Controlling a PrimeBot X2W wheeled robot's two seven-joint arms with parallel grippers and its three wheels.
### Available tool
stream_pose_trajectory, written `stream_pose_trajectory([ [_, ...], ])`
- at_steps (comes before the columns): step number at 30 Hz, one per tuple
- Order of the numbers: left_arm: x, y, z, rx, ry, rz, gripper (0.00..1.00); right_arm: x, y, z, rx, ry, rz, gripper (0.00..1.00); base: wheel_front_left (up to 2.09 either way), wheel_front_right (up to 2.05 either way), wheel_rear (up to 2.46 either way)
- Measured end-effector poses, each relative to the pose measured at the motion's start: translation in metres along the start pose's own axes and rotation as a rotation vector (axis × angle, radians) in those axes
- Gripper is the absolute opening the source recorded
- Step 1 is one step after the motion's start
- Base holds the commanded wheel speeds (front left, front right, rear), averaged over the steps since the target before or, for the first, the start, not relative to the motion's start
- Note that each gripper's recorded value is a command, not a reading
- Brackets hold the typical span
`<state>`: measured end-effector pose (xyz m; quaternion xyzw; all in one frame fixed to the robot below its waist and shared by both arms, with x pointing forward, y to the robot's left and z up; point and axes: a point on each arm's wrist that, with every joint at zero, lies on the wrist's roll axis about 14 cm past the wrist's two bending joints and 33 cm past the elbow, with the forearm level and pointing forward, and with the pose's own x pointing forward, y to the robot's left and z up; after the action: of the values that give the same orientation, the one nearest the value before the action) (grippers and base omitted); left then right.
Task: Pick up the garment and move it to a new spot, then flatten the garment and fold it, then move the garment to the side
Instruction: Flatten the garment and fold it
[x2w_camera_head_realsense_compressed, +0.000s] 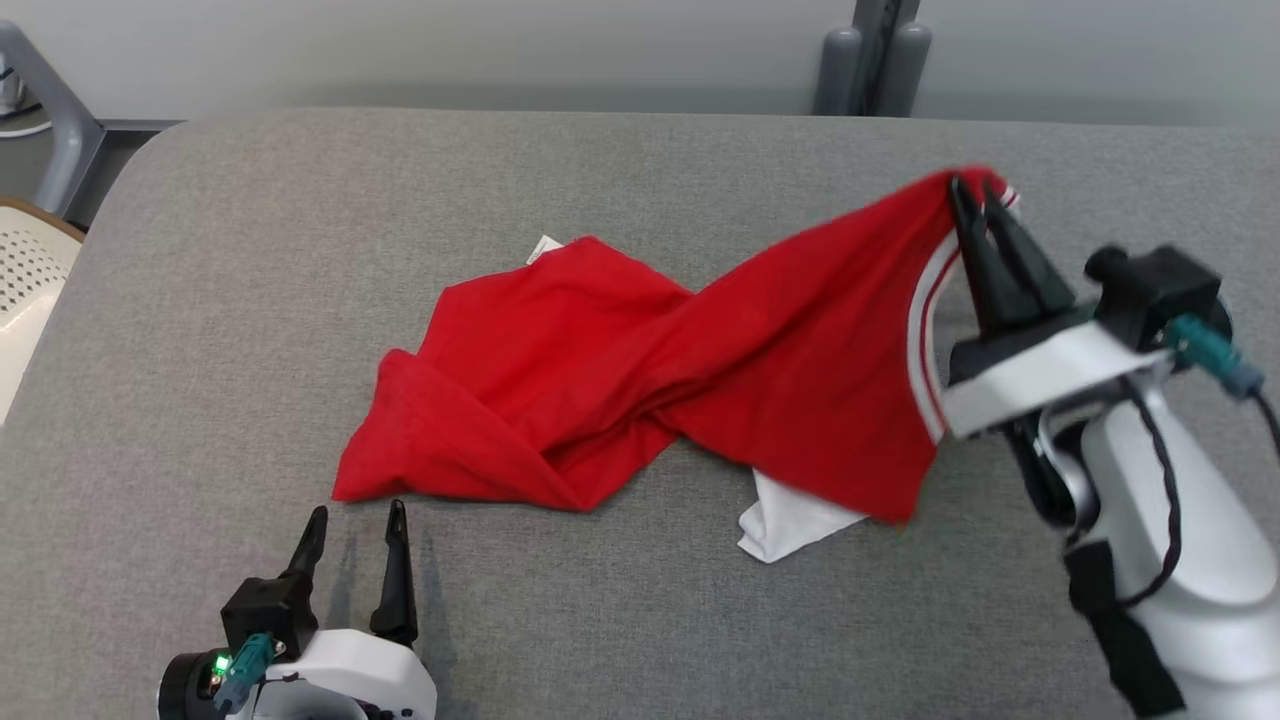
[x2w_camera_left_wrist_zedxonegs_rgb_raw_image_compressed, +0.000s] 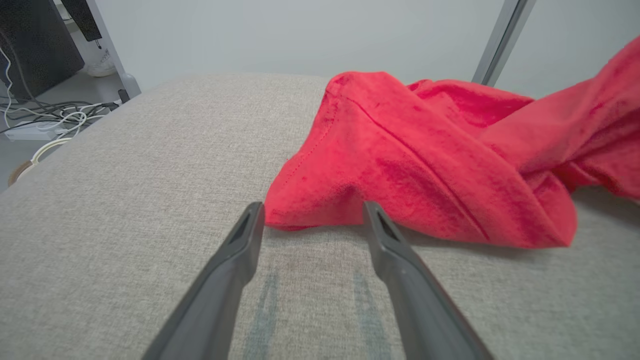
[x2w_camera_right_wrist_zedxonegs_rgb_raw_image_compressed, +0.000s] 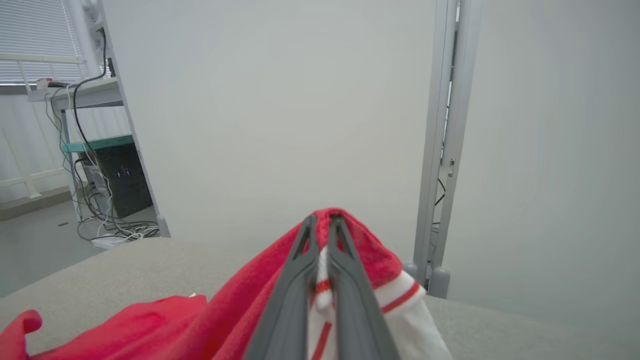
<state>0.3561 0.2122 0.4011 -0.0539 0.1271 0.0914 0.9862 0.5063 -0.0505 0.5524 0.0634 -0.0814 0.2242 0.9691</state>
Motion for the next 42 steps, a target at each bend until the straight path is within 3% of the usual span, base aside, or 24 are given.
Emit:
stream_pose_trajectory([
  [6,0.0,0.002,0.0,-0.007,0.003,0.009,1.0,0.041,0.006,0.028,-0.117,-0.055,0.079,0.0,0.0,0.0,0.0],
  [16,0.005,0.008,0.001,-0.013,0.008,0.028,1.0,0.098,-0.031,0.003,-0.286,0.055,0.058,0.0,0.0,0.0,0.0],
  [17,0.005,0.009,0.001,-0.014,0.009,0.032,1.0,0.104,-0.037,-0.003,-0.297,0.077,0.048,0.31,0.0,0.0,0.0],
  [18,0.005,0.011,0.0,-0.012,0.012,0.041,1.0,0.108,-0.043,-0.011,-0.313,0.101,0.041,0.53,0.0,0.0,0.0],
  [19,0.005,0.013,-0.001,-0.013,0.016,0.05,1.0,0.112,-0.048,-0.017,-0.312,0.12,0.03,1.0,0.0,0.0,0.0],
  [24,0.004,0.024,-0.009,-0.012,0.045,0.095,1.0,0.128,-0.042,-0.042,-0.282,0.164,0.03,1.0,0.0,0.0,0.0],
  [32,0.011,0.01,-0.005,-0.013,0.03,0.054,1.0,0.102,-0.042,-0.048,-0.232,0.174,0.003,1.0,0.0,0.0,0.0],
  [42,0.005,0.001,0.001,-0.004,0.005,0.018,1.0,0.015,-0.032,-0.082,-0.1,0.252,-0.038,1.0,0.0,0.0,0.0],
])
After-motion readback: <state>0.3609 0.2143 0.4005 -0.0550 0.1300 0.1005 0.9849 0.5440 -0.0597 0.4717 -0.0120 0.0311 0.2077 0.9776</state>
